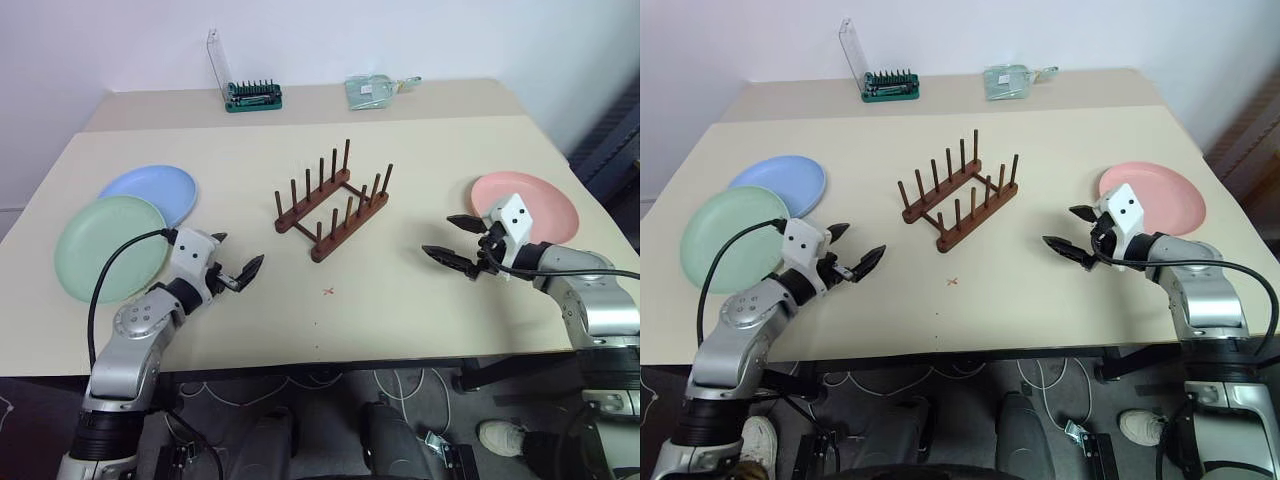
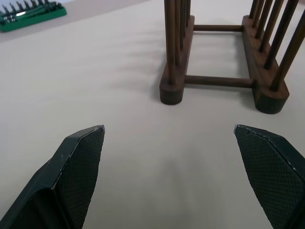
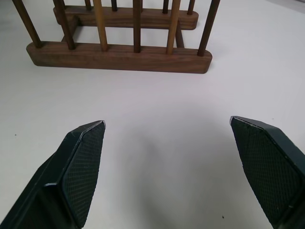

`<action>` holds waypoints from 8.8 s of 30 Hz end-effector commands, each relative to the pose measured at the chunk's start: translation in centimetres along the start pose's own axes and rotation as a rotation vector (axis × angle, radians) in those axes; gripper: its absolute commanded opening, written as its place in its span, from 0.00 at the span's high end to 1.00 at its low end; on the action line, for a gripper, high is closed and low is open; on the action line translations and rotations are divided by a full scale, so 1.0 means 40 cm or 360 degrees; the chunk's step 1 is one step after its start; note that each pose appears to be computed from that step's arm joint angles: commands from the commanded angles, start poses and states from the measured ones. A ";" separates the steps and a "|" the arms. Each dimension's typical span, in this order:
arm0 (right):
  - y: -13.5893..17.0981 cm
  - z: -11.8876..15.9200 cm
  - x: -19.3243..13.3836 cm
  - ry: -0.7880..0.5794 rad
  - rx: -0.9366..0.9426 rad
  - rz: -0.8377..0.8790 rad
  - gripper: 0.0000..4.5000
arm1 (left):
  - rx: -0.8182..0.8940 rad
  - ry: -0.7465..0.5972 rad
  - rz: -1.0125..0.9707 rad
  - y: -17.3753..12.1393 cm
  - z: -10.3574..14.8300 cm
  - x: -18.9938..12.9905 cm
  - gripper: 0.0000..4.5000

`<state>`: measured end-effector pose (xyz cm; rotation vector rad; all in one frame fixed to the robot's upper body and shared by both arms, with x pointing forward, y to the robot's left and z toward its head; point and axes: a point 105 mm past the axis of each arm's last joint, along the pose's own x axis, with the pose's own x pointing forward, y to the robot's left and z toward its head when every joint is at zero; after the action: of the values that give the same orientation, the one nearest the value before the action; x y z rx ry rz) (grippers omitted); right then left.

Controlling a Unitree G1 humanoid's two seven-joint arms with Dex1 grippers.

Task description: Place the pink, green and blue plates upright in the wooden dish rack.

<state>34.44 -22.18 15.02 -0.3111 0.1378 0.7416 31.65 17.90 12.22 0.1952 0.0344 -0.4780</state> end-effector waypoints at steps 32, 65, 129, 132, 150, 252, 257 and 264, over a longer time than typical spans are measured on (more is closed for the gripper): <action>0.092 0.042 0.027 -0.0157 -0.0038 -0.0021 0.05 | 0.0111 0.0154 -0.0518 -0.189 -0.052 0.146 0.00; 0.113 -0.025 -0.050 -0.0029 0.0004 -0.0139 0.00 | 0.0355 0.0023 -0.1232 -0.231 0.004 0.190 0.84; -0.020 -0.039 0.015 0.0156 -0.0298 -0.0463 1.00 | 0.0207 -0.0026 -0.0563 -0.169 -0.003 0.203 0.95; -0.044 -0.038 -0.026 0.0209 -0.0335 -0.0500 0.95 | 0.0141 -0.0144 -0.0681 -0.196 0.038 0.185 0.96; -0.241 -0.150 -0.115 0.0690 -0.0569 -0.0888 0.69 | 0.0076 -0.0234 -0.1063 -0.297 0.087 0.123 0.96; 0.251 0.362 0.209 -0.0556 -0.0758 0.0542 0.09 | -0.1054 -0.0130 0.1882 0.434 -0.085 -0.332 0.01; 0.247 0.353 0.217 -0.0559 -0.0757 0.0538 0.09 | -0.1318 -0.0060 0.1956 0.408 -0.159 -0.339 0.01; 0.246 0.337 0.210 -0.0552 -0.0751 0.0520 0.09 | -0.1377 -0.0075 0.1918 0.402 -0.174 -0.316 0.31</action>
<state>34.40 -5.52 22.31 -0.5998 -0.2727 1.1516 27.71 38.92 8.80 -0.6293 0.0932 0.7606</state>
